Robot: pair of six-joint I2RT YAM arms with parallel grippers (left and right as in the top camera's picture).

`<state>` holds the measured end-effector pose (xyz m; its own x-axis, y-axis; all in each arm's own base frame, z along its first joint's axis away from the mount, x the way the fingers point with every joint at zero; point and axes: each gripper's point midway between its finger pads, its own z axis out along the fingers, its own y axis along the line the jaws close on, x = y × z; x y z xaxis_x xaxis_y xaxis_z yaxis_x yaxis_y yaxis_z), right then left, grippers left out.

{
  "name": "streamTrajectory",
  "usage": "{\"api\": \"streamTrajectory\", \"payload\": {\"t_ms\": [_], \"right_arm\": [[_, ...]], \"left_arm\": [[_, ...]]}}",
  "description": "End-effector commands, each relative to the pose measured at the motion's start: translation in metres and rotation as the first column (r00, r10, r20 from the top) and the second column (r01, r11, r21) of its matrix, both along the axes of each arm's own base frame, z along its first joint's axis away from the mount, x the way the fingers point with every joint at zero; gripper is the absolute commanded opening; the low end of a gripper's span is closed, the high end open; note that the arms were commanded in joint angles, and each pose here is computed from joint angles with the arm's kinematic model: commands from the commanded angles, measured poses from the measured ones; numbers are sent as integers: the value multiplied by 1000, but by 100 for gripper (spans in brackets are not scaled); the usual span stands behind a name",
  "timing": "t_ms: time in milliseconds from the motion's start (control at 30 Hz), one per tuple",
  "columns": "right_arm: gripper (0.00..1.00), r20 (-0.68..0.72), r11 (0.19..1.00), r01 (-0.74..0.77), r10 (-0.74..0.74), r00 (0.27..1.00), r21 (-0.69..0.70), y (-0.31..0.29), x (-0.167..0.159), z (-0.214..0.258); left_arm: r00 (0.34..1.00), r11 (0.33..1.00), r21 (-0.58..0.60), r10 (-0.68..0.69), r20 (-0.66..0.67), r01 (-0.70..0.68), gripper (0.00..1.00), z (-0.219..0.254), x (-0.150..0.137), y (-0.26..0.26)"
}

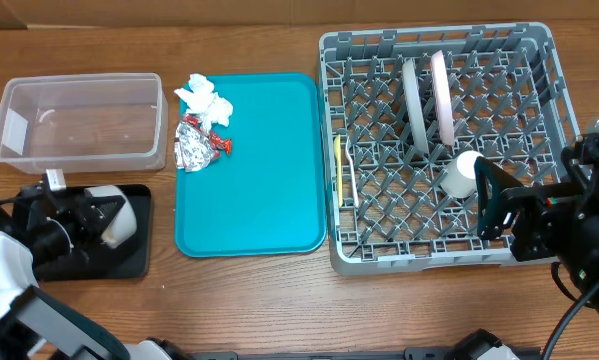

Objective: Sort waste into correct bins and load items into the dishwasher rack
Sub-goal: 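Tip the bowl over the black tray to pour out the rice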

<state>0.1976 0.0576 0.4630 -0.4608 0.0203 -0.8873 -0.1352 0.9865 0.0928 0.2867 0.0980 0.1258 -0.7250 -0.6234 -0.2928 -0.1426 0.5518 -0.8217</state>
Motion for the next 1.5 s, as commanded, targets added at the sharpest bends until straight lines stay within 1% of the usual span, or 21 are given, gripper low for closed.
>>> {"api": "streamTrajectory", "payload": {"t_ms": [0, 367, 533, 567, 633, 700, 800, 867, 933, 967, 1033, 1067, 1133, 1167, 1200, 1233, 1267, 1300, 1333, 1400, 1467], "right_arm": [[100, 11, 1000, 12, -12, 1000, 9, -2, -1, 3], [100, 11, 1000, 12, -12, 1000, 9, -2, -1, 3], [100, 11, 1000, 12, -12, 1000, 9, -2, -1, 3], [100, 11, 1000, 12, -12, 1000, 9, -2, -1, 3], [100, 11, 1000, 12, -12, 1000, 9, -2, -1, 3], [100, 11, 1000, 12, -12, 1000, 9, -2, -1, 3], [100, 11, 1000, 12, -12, 1000, 9, -2, -1, 3], [100, 12, 1000, 12, -12, 1000, 8, -2, -1, 3], [100, 11, 1000, 12, -12, 1000, 9, -2, -1, 3], [100, 11, 1000, 12, -12, 1000, 9, -2, -1, 3], [100, 11, 1000, 12, -12, 1000, 9, -2, -1, 3], [100, 11, 1000, 12, -12, 1000, 9, -2, -1, 3], [100, 11, 1000, 12, -12, 1000, 9, -2, -1, 3], [100, 11, 1000, 12, -12, 1000, 9, -2, -1, 3], [100, 11, 1000, 12, -12, 1000, 9, -2, -1, 3], [100, 11, 1000, 12, -12, 1000, 9, -2, -1, 3], [100, 11, 1000, 12, -12, 1000, 9, -2, -1, 3], [100, 11, 1000, 12, -12, 1000, 9, -2, -1, 3], [100, 11, 1000, 12, -12, 1000, 9, -2, -1, 3], [100, 11, 1000, 12, -12, 1000, 9, -2, -1, 3], [100, 11, 1000, 12, -12, 1000, 9, -2, -1, 3]], "left_arm": [[968, 986, -160, 2, 249, 39, 4, 23, 1, -8], [927, 982, -164, 144, 346, -91, 4, 32, -32, 19], [944, 991, -115, 105, 314, -72, 4, 20, -39, 13], [947, 980, -173, 142, 289, -94, 4, 23, -39, 14], [944, 980, -173, 149, 294, -101, 4, 23, -41, 15], [948, 963, -246, 178, 264, -112, 4, 30, -44, 9], [939, 991, -112, 112, 325, -79, 4, 22, -44, 13], [946, 951, -272, 215, 243, -146, 4, 29, -44, 17], [921, 968, -210, 200, 334, -133, 4, 35, -42, 20], [926, 949, -277, 234, 296, -151, 4, 38, -42, 19], [914, 959, -245, 224, 337, -145, 4, 41, -43, 19], [917, 942, -296, 252, 310, -159, 4, 44, -43, 19], [898, 970, -202, 209, 388, -138, 4, 44, -43, 19], [903, 968, -204, 213, 374, -145, 4, 41, -43, 22], [918, 934, -312, 270, 291, -175, 4, 41, -43, 24], [916, 930, -323, 277, 292, -178, 4, 44, -43, 23], [907, 953, -254, 246, 342, -163, 4, 41, -42, 25], [910, 956, -244, 241, 338, -163, 4, 39, -42, 26], [921, 923, -336, 283, 267, -186, 4, 40, -43, 26], [911, 941, -292, 265, 315, -173, 4, 42, -43, 25], [908, 884, -420, 333, 256, -206, 4, 56, -44, 21]]}}
